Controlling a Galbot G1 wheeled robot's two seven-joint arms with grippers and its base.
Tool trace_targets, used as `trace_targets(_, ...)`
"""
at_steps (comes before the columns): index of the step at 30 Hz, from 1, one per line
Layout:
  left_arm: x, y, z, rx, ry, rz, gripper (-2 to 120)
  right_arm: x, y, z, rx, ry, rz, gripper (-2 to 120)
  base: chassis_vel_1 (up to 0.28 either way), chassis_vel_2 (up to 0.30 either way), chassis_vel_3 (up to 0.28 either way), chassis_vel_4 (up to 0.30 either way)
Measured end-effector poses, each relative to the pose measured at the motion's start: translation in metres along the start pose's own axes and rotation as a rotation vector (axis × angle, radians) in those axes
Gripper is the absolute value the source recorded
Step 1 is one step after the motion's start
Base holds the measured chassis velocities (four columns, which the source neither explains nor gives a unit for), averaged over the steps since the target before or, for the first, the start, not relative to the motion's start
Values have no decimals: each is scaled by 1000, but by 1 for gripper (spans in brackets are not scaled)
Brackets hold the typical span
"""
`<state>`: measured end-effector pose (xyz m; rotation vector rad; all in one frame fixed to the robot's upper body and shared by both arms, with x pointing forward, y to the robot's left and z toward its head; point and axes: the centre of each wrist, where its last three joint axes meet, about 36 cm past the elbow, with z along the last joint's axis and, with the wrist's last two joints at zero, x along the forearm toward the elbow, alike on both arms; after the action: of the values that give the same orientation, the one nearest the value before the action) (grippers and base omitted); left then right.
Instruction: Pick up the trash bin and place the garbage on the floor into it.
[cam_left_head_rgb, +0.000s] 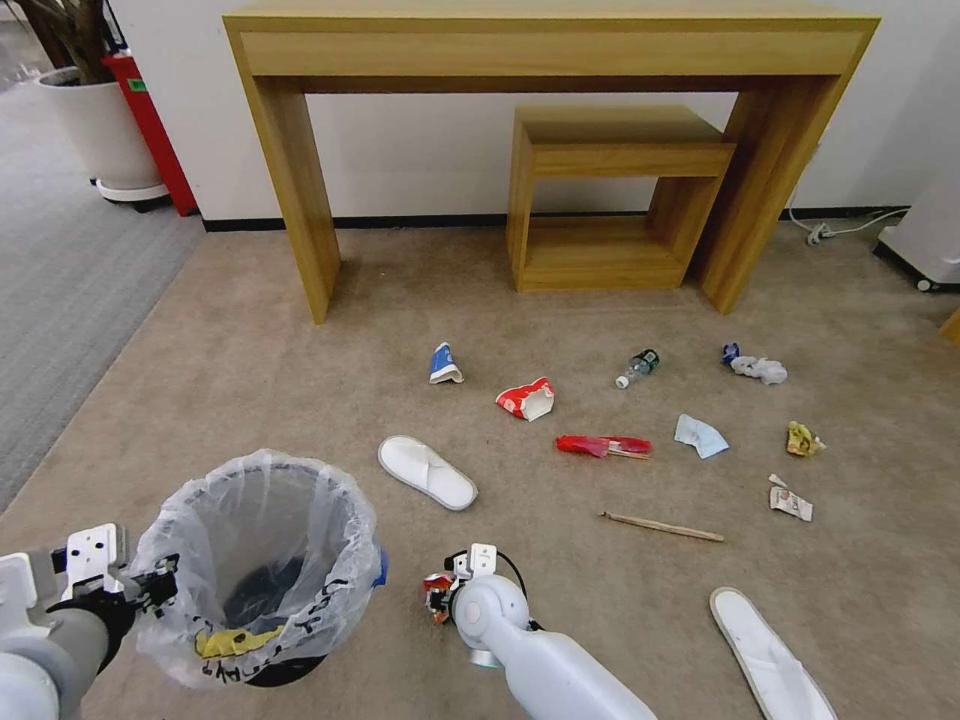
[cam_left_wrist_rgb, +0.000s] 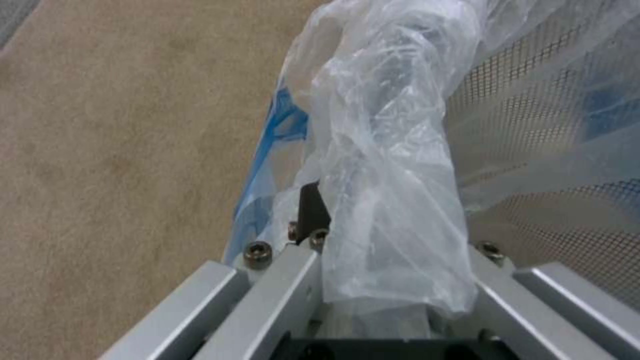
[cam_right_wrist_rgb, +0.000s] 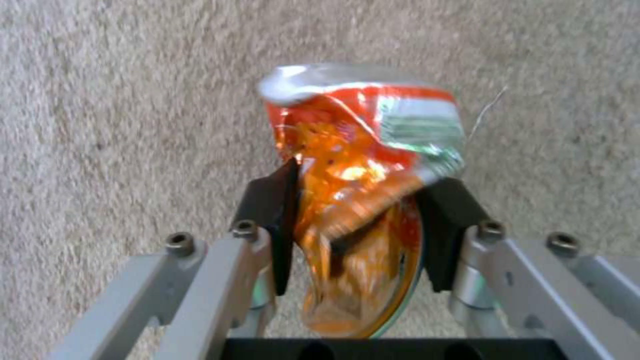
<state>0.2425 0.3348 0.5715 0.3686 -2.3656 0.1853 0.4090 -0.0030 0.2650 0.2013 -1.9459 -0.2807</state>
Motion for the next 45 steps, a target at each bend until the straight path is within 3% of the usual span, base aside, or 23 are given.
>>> trace_targets(7, 0, 0, 0, -1, -2, 1, 1, 3, -3, -2, -3, -15, -1, 19, 0, 0, 0, 0)
trace_targets(15, 0, -1, 0, -3, -3, 3, 1, 25, -16, -18, -15, -73, -14, 18, 0, 0, 0, 0)
trace_targets(20, -1, -1, 0, -2, -3, 6, 1, 53, -33, -37, -32, -164, -43, 18, 0, 0, 0, 0)
trace_targets(23, -1, -2, 1, 4, 7, 13, 1, 94, -44, -60, -45, -338, -169, 18, 0, 0, 0, 0)
trace_targets(25, -1, -2, 1, 5, 9, 14, 1, 105, -46, -66, -47, -379, -204, 18, 0, 0, 0, 0)
trace_targets(27, -1, -2, 2, 10, 17, 21, 1, 156, -56, -88, -29, -552, -339, 18, 0, 0, 0, 0)
trace_targets(29, -1, -3, 3, 11, 20, 24, 1, 171, -60, -92, -18, -589, -370, 18, 0, 0, 0, 0)
trace_targets(31, -2, -4, 4, 16, 28, 29, 1, 218, -71, -101, 19, -673, -458, 18, 0, 0, 0, 0)
trace_targets(33, -2, -4, 5, 17, 29, 30, 1, 230, -73, -102, 27, -687, -478, 18, 0, 0, 0, 0)
trace_targets(35, -3, -5, 6, 25, 33, 37, 1, 270, -76, -100, 61, -722, -569, 18, 0, 0, 0, 0)
trace_targets(38, -3, -5, 7, 31, 37, 40, 1, 287, -76, -97, 75, -729, -631, 18, 0, 0, 0, 0)
trace_targets(40, -3, -6, 10, 43, 45, 52, 1, 303, -70, -91, 75, -701, -741, 18, 0, 0, 0, 0)
trace_targets(45, -3, -6, 12, 56, 47, 62, 1, 305, -52, -84, 80, -622, -871, 18, 0, 0, 0, 0)
